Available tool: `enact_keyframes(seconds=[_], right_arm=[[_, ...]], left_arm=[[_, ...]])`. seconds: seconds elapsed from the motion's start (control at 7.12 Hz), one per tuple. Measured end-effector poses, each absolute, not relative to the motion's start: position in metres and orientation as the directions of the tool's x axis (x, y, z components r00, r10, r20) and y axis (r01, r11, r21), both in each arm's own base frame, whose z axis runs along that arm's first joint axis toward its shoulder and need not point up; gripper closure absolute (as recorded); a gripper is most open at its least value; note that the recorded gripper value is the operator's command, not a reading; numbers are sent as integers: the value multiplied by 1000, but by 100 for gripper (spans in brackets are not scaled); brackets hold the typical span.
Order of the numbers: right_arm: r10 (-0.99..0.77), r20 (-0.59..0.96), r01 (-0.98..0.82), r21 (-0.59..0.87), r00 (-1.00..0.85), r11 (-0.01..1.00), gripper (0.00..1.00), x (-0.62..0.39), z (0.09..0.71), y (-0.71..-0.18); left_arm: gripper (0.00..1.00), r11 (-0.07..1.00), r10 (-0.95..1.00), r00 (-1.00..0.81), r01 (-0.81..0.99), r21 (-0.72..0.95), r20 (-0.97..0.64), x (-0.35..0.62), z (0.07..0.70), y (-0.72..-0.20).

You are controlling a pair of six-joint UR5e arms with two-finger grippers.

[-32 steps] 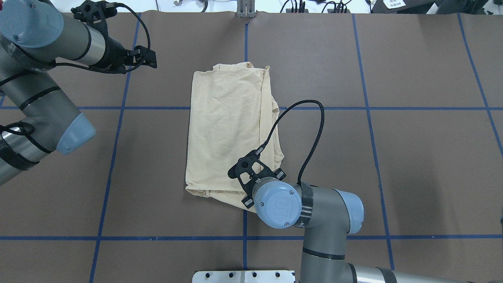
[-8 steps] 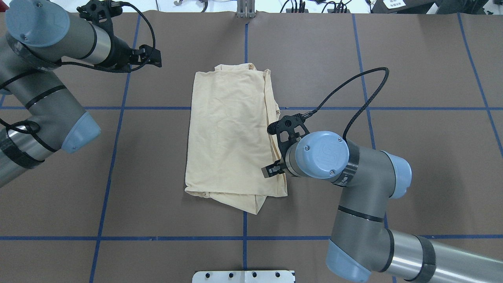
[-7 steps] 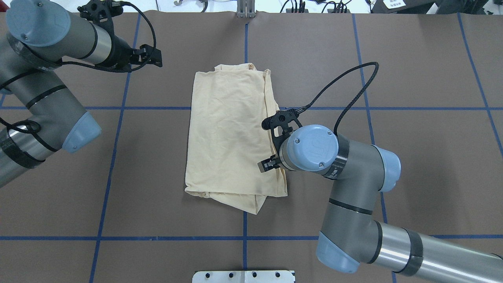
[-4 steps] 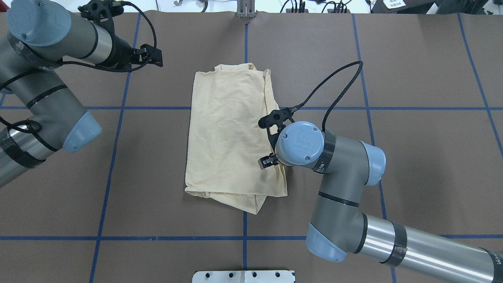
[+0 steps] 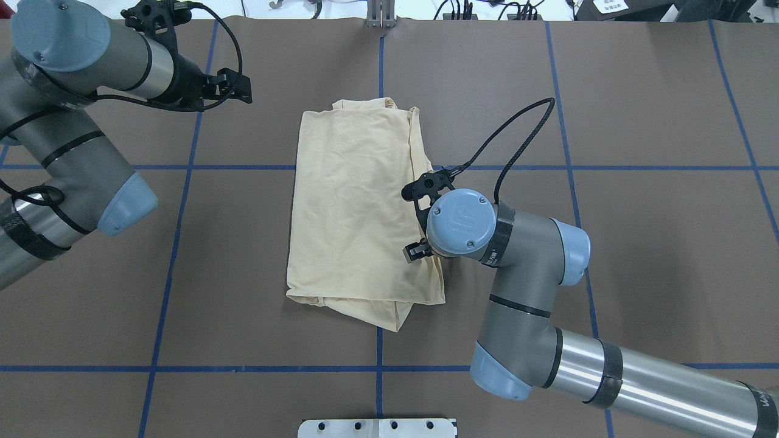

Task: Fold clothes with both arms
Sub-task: 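Move the right gripper along the bundle's side edge toward its far end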

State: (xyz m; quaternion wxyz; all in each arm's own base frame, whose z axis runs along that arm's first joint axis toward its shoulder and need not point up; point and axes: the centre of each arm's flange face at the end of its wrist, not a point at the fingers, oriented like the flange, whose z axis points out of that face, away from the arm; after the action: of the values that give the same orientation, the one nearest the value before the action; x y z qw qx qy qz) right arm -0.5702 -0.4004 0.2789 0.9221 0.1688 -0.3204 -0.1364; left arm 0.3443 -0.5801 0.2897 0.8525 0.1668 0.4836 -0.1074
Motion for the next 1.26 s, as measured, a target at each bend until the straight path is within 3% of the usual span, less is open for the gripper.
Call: enact_keyframes(seconds=[1.26], right_arm=[[-303, 531, 133, 333, 792, 933, 0, -531, 317, -457]], left_arm=[[2, 922, -23, 511, 343, 179, -859, 350, 289, -586]])
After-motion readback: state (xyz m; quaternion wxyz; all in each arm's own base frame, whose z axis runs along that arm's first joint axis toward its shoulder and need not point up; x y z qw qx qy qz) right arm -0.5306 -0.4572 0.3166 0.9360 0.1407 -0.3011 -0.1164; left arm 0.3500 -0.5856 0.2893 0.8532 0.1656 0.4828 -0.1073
